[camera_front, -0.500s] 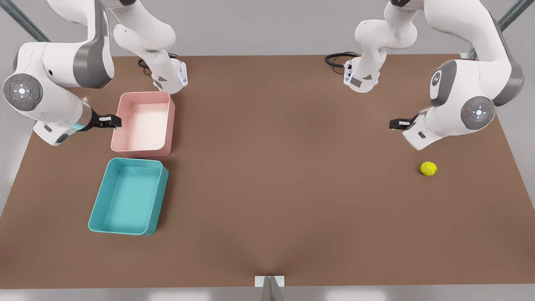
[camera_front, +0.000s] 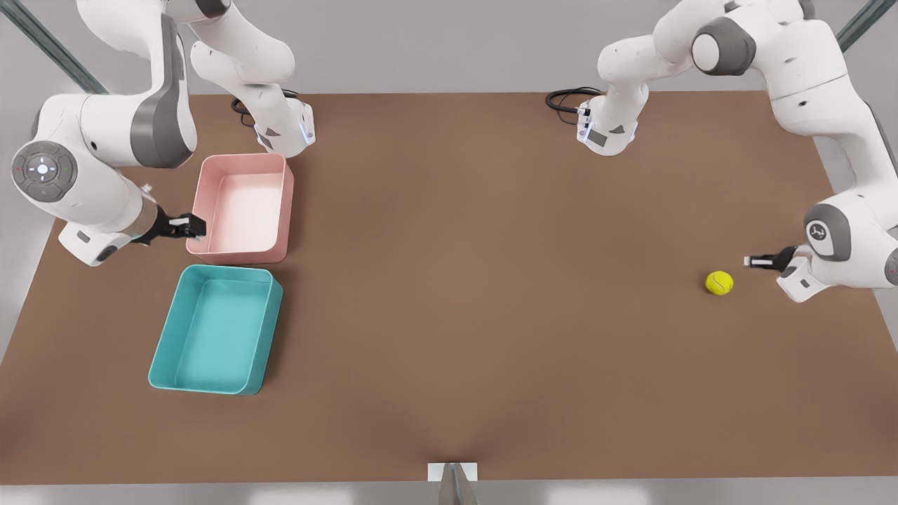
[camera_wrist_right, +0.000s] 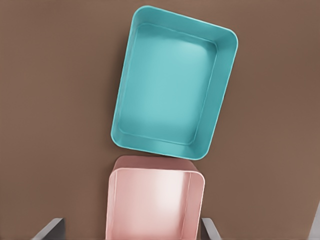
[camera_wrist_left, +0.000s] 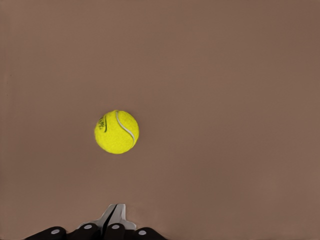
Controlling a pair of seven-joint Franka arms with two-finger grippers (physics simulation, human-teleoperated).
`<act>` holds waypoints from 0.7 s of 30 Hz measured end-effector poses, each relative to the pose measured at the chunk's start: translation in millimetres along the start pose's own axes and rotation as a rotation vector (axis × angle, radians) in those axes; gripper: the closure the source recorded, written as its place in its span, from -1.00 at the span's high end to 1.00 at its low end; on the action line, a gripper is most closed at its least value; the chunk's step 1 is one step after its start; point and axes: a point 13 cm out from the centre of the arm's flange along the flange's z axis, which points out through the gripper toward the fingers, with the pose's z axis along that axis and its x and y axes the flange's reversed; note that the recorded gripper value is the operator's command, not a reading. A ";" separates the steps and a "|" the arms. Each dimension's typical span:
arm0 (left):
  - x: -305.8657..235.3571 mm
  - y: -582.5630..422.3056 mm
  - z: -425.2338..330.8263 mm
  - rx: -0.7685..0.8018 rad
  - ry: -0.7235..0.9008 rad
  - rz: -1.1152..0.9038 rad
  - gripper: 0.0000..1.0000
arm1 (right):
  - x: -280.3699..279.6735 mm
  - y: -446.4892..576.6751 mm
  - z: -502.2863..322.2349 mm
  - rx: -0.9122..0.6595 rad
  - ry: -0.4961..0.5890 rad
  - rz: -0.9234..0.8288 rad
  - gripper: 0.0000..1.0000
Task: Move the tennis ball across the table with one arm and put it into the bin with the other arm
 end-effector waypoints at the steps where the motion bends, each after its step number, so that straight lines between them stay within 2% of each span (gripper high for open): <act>1: -1.9 23.7 13.4 0.007 -0.018 0.052 -0.57 | -0.7 -7.0 4.6 -0.007 0.009 0.011 1.00; 5: -16.9 71.5 45.5 -0.038 -0.083 0.334 -0.57 | 6.8 -49.7 11.2 -0.063 0.017 0.090 1.00; 8: -16.0 82.6 83.3 -0.100 -0.076 0.562 -0.57 | 10.7 -52.4 10.3 -0.074 0.021 0.087 1.00; 12: -19.4 92.3 91.3 -0.229 -0.049 0.829 -0.57 | 11.6 -55.5 12.4 -0.080 0.026 0.079 1.00; 21: -30.0 87.1 111.5 -0.323 0.037 1.155 -0.57 | 11.9 -59.7 18.6 -0.078 0.039 0.061 1.00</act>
